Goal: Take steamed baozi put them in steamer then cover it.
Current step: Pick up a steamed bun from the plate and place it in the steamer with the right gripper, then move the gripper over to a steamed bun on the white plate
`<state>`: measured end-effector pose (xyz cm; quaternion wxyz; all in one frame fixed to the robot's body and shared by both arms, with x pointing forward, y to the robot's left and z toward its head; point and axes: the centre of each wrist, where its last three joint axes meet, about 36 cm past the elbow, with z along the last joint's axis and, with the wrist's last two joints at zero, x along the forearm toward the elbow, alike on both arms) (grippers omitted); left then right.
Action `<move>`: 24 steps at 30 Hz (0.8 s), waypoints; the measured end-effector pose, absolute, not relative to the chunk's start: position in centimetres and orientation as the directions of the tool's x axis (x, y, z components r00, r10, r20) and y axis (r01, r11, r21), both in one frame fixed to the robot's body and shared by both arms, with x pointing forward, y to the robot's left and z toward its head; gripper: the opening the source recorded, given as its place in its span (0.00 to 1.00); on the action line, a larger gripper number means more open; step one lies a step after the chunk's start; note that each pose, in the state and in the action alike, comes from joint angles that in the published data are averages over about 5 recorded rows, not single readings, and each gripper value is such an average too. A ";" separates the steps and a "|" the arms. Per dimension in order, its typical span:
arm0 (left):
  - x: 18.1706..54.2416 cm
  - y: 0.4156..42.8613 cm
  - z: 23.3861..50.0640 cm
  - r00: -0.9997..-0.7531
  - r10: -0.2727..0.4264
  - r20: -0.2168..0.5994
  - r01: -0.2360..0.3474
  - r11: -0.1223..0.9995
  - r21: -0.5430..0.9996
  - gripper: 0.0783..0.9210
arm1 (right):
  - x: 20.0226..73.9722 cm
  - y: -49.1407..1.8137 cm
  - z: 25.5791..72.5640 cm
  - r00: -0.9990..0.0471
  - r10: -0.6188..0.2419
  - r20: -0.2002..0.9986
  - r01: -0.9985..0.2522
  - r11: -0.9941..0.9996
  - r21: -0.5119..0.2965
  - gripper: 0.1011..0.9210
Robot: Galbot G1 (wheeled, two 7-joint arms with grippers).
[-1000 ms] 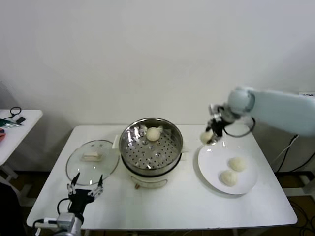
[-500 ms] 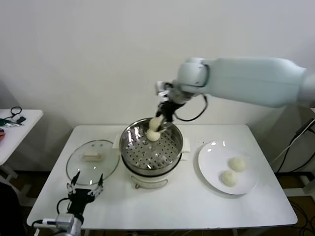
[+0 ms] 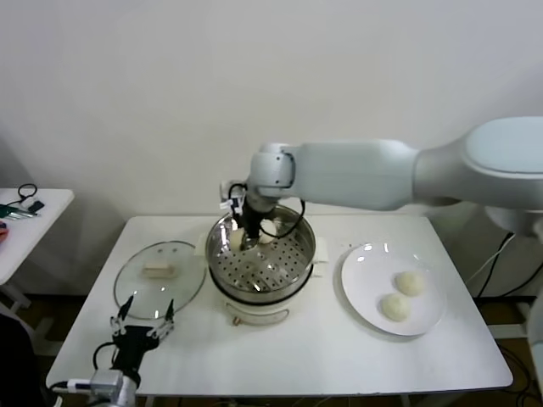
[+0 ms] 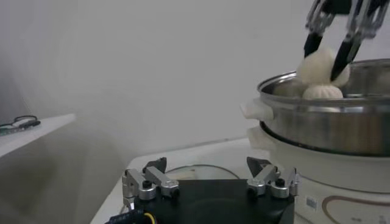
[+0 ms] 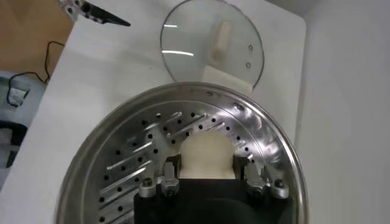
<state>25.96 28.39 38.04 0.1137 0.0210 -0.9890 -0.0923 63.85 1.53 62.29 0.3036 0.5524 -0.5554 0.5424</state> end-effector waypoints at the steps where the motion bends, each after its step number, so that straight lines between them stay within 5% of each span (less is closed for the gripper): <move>1: 26.0 28.4 38.0 -0.973 -0.063 0.220 -0.021 0.982 0.187 0.88 | 63.9 1.7 61.8 -0.206 -0.282 0.937 -0.943 -0.198 -0.267 0.58; 9: 26.2 28.5 38.1 -0.974 -0.066 0.218 -0.024 0.982 0.189 0.88 | 64.4 3.1 58.8 -0.211 -0.263 0.941 -0.945 -0.192 -0.266 0.60; 18: 26.4 28.6 38.1 -0.975 -0.064 0.214 -0.023 0.982 0.188 0.88 | 64.9 3.3 58.2 -0.219 -0.271 0.937 -0.945 -0.181 -0.274 0.85; 24: 26.4 28.5 38.4 -0.976 -0.059 0.212 -0.018 0.981 0.192 0.88 | 65.5 1.0 61.2 -0.203 -0.279 0.939 -0.943 -0.204 -0.265 0.88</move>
